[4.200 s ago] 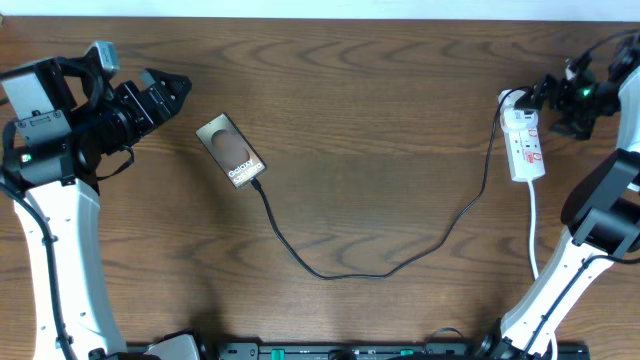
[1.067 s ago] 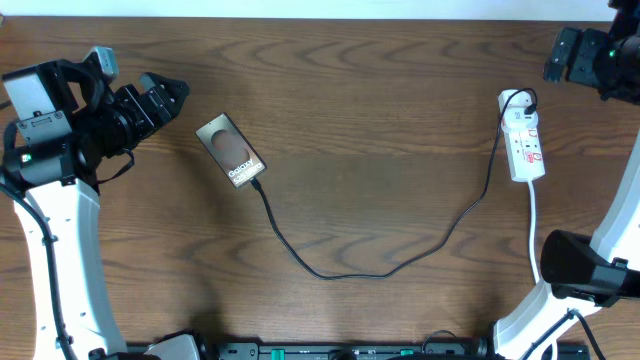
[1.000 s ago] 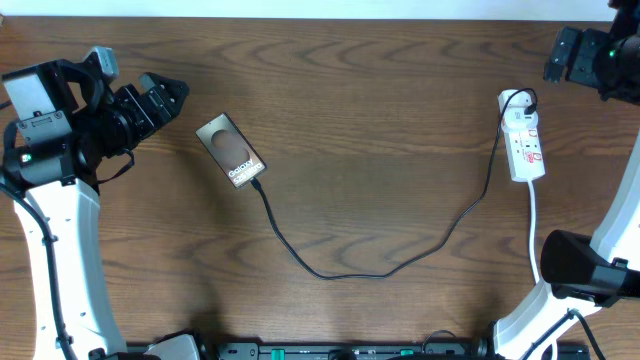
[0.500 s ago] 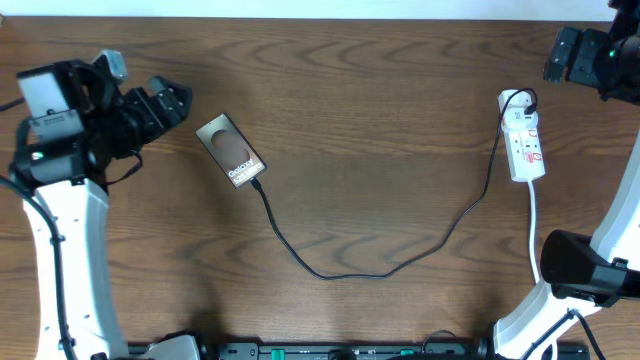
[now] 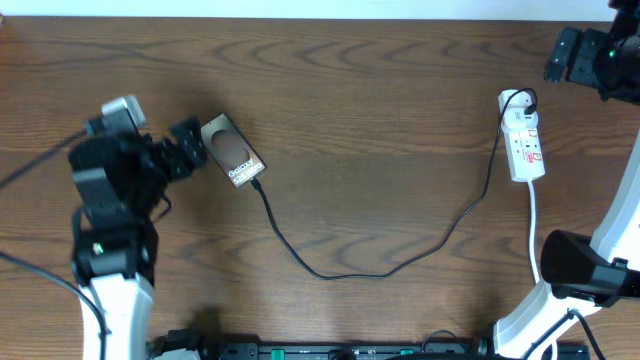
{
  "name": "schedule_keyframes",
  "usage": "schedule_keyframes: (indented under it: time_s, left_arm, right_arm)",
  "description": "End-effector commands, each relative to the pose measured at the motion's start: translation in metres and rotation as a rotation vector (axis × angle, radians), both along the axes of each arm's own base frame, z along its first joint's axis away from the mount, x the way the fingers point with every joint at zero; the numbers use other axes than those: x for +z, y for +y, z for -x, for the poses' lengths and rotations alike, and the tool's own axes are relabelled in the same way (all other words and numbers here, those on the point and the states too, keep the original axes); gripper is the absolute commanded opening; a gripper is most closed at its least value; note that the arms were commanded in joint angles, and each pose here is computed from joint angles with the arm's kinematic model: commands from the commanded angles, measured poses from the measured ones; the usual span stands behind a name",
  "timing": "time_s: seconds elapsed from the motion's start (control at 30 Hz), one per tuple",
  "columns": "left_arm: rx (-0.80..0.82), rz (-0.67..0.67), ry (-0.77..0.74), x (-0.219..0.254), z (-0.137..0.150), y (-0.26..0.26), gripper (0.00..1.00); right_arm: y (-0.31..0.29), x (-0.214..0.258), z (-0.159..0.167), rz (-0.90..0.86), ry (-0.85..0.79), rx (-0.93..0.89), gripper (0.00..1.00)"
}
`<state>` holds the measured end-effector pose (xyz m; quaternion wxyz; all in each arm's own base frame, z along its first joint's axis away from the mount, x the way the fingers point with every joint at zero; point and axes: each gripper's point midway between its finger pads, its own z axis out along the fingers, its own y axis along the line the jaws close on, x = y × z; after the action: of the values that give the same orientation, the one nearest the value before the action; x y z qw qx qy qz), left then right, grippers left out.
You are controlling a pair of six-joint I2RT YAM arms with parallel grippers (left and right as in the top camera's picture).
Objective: Plug charger to phone and switch on socket
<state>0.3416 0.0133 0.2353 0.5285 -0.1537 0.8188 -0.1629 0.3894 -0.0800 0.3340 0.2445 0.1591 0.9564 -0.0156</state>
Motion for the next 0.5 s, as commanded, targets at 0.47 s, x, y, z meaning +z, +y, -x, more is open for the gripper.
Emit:
schedule_keyframes:
  time_s: [0.47]
  left_arm:
    - [0.015,-0.086,-0.376,-0.033,0.059,-0.007,0.93]
  right_arm:
    - [-0.001,-0.002,0.001,-0.003,0.007,-0.012,0.99]
